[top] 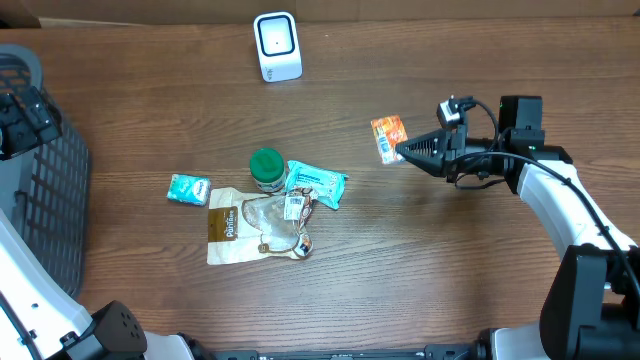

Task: Scan the item barcode
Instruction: 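Lift the orange pack and swing it up toward the scanner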

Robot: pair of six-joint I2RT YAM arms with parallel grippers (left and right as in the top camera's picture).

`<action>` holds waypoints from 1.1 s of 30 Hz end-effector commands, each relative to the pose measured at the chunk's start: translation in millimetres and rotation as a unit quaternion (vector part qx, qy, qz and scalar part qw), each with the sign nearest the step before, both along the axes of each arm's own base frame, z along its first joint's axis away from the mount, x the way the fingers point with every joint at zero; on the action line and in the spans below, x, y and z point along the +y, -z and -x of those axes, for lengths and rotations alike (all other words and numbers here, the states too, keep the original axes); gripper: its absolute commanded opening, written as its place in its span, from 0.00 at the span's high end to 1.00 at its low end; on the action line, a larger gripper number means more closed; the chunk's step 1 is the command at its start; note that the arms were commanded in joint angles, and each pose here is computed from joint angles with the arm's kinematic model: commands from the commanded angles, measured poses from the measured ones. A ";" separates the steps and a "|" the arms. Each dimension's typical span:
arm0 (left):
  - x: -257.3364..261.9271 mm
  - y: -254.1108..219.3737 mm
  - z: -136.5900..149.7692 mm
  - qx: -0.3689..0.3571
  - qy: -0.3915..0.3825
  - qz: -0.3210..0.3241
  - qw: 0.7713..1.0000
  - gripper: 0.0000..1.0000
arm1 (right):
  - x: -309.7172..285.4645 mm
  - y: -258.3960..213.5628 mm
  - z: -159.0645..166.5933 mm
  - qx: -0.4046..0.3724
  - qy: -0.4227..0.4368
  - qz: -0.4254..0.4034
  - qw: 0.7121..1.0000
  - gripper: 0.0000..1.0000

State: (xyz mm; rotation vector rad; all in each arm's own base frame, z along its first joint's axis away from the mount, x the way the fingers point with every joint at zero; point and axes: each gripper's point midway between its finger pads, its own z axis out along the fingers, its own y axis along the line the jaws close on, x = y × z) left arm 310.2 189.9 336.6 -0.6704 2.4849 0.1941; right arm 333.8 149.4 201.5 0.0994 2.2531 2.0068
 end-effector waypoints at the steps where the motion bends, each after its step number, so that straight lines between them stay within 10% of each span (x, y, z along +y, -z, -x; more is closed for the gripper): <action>1: 1.7 -2.0 -1.3 -0.001 0.004 -0.006 1.000 0.00 | 1.0 -37.4 7.9 0.051 -0.038 -0.068 0.996 0.96; 33: 1.7 -2.0 -1.3 -0.001 0.004 -0.006 1.000 0.00 | 31.1 -54.4 -14.9 0.103 -0.026 -0.046 0.993 0.96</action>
